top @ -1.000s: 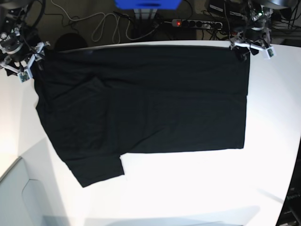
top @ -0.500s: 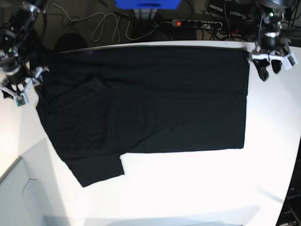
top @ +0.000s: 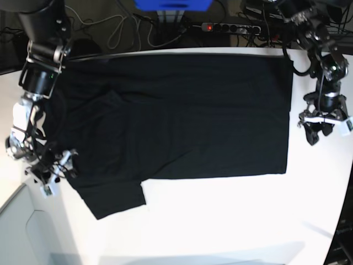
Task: Fold the T-shirt properly
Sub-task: 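Reach both grippers down to the shirt's hem corners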
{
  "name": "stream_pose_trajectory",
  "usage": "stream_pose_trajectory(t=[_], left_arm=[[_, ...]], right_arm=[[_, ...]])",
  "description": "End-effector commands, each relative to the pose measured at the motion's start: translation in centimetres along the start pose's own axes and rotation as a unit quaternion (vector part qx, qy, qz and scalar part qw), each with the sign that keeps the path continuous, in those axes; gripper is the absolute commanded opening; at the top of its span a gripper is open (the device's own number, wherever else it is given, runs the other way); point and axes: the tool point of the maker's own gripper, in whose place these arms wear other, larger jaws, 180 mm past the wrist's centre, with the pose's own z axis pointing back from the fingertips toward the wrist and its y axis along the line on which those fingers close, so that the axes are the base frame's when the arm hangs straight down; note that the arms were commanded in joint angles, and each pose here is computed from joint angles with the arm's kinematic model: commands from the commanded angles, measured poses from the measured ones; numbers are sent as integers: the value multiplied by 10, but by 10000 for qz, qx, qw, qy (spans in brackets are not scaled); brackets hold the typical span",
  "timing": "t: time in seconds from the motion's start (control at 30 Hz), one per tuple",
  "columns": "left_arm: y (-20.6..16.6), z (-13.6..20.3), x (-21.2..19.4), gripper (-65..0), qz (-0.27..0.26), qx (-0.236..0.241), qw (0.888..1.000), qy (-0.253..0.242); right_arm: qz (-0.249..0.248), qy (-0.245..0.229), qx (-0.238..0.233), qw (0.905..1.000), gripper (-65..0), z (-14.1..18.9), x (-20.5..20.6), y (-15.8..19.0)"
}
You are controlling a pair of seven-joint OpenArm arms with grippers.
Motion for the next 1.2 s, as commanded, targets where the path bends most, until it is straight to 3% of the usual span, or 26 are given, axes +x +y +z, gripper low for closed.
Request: stream_pose_trajectory(t=[0.0,0.17,0.37,0.6,0.77,1.0,1.17], left_arm=[[-1,-7,16,-317,-39,-23,9998,-198],[-6,-44,6,-317,-14,-168,9997,159],[-15,-74,10,-317,29,-281,9993,229],[-35,-105,-11,-317,-154,-499,9981,329],[-28,-124,-20,-317,-300,-269,9980,497],[-19,-141,-21,-317,-307,-58,9974,643],[-18,-150,-31,-317,-236,-15,9961,845]], right_arm=[[-242,-380,-229,9987,-233,0,28,-20],[-1131,-834,-193,9899,-233,-29,43,-37],[-1795,-1219,-791,9730,-224,-38,36,-61],[-1919,-1018,-754,9732,-219,-45,2,-49],[-2069,-915,-716,9714,-219,-51,-19,-43],[-1476,-422,-454,9871,-223,-60,-45,-13],[-1315,-299,-388,9901,-224,-60,-58,-3]])
